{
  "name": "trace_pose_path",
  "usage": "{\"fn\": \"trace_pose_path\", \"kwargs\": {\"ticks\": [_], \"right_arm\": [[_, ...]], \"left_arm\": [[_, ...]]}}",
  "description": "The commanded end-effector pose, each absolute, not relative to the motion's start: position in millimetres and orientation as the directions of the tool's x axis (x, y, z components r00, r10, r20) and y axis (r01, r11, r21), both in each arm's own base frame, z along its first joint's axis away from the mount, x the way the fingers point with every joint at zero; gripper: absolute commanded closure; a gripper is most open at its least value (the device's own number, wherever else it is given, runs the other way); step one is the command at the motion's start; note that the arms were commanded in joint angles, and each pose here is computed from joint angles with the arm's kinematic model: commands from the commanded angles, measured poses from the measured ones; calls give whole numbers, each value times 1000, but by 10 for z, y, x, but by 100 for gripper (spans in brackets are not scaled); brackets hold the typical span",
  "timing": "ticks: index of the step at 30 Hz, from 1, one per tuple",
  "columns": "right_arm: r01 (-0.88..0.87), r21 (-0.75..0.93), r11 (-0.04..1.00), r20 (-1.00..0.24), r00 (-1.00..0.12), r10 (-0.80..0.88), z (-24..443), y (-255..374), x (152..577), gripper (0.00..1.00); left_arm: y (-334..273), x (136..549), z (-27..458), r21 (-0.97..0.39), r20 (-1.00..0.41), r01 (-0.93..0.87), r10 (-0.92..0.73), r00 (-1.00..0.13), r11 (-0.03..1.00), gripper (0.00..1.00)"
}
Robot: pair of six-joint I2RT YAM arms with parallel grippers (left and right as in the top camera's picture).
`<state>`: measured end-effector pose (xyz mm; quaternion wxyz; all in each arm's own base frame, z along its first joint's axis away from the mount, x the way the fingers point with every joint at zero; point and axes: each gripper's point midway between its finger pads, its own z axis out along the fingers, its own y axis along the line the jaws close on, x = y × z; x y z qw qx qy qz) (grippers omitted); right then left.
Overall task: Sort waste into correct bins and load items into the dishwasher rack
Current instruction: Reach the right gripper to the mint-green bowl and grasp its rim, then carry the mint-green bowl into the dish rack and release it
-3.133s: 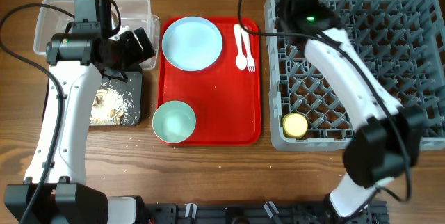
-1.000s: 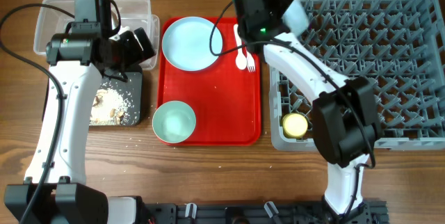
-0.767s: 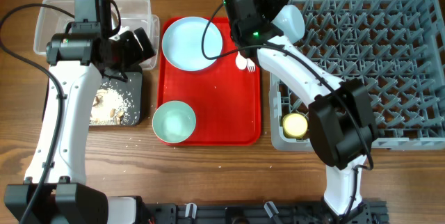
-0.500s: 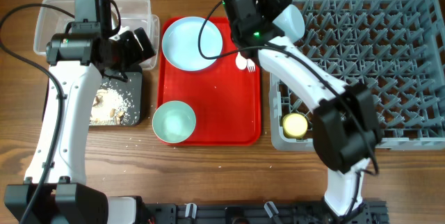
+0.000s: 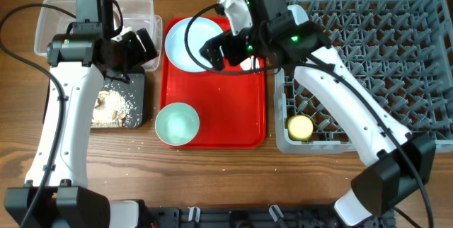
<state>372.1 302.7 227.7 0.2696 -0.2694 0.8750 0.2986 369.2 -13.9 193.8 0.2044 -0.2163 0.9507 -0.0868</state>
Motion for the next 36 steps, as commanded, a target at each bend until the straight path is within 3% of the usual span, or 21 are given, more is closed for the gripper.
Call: {"fn": "trace_pose_path", "kwargs": {"ticks": [1,10,17,26,34,36], "right_arm": [[-467,565,680,-429,-870,-242,1861,3184,3466,10],[-338,531,777,-255,-938,-234,1116,3320,3200,19],[-304,443,843,-188,-951,-245,723,3401,3043,24],[-253,418,873,-64,-966,-249,202,3455,2891,46],[-253,426,869,-58,-966,-253,187,3470,2879,56],[-249,427,869,-56,-967,-250,188,3471,2878,73]], "left_arm": [[-128,3712,2050,-270,-374,-372,-453,-809,888,0],[-173,3766,2092,-302,-387,-353,-452,-804,886,0],[-163,3802,2553,-337,-474,-315,-449,-757,887,0],[35,3593,3560,-331,-701,-250,-415,-580,910,0],[138,3332,3908,-339,-768,-254,-422,-482,906,0],[136,3322,3903,-338,-766,-255,-422,-485,906,0]]}}
